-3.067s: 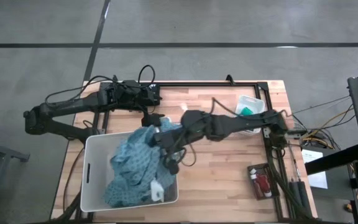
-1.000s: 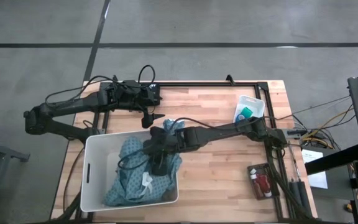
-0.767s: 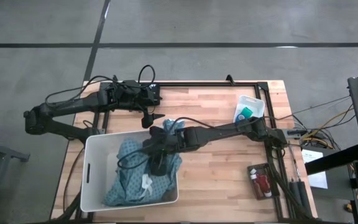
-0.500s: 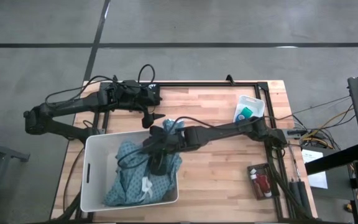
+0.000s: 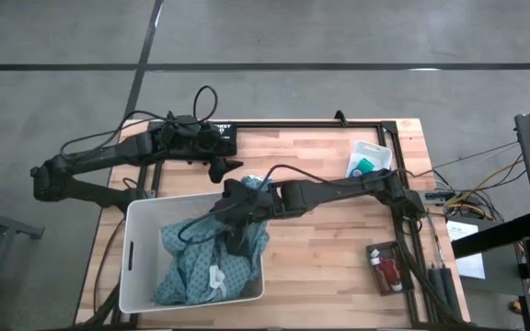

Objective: Pick & Place Medicine items
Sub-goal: Put the blue patient gown into the big white bin

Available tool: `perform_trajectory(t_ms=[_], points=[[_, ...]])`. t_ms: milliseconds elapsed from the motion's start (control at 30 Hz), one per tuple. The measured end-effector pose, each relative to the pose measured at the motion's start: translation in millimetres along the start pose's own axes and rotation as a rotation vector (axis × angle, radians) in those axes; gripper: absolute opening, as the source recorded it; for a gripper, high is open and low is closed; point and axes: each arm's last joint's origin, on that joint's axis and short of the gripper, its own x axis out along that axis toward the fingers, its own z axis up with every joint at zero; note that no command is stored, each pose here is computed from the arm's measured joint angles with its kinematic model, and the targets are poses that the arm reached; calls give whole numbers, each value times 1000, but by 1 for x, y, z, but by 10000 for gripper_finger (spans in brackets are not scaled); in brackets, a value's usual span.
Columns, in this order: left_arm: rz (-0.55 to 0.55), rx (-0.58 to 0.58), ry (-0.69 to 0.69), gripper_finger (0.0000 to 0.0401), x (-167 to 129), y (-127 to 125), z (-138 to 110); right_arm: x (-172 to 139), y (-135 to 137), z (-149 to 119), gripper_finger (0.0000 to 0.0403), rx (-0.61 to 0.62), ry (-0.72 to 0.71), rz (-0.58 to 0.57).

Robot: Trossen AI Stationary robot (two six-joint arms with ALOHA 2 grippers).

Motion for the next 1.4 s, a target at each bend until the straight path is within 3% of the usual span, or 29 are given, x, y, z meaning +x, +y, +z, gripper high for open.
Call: perform_trajectory(t_ms=[500,1000,1167,1400], points=[[-17,-573,9,393,-1,0,0,-50,-2,28,302,-32,-88,-69],[-16,-567,13,393,0,0,0,-118,6,28,290,-57,-28,-186],[-15,-567,13,393,0,0,0,-126,20,3,292,-96,-41,-143],[-12,-567,17,393,0,1,-1,-139,15,-49,288,-61,-253,-152]])
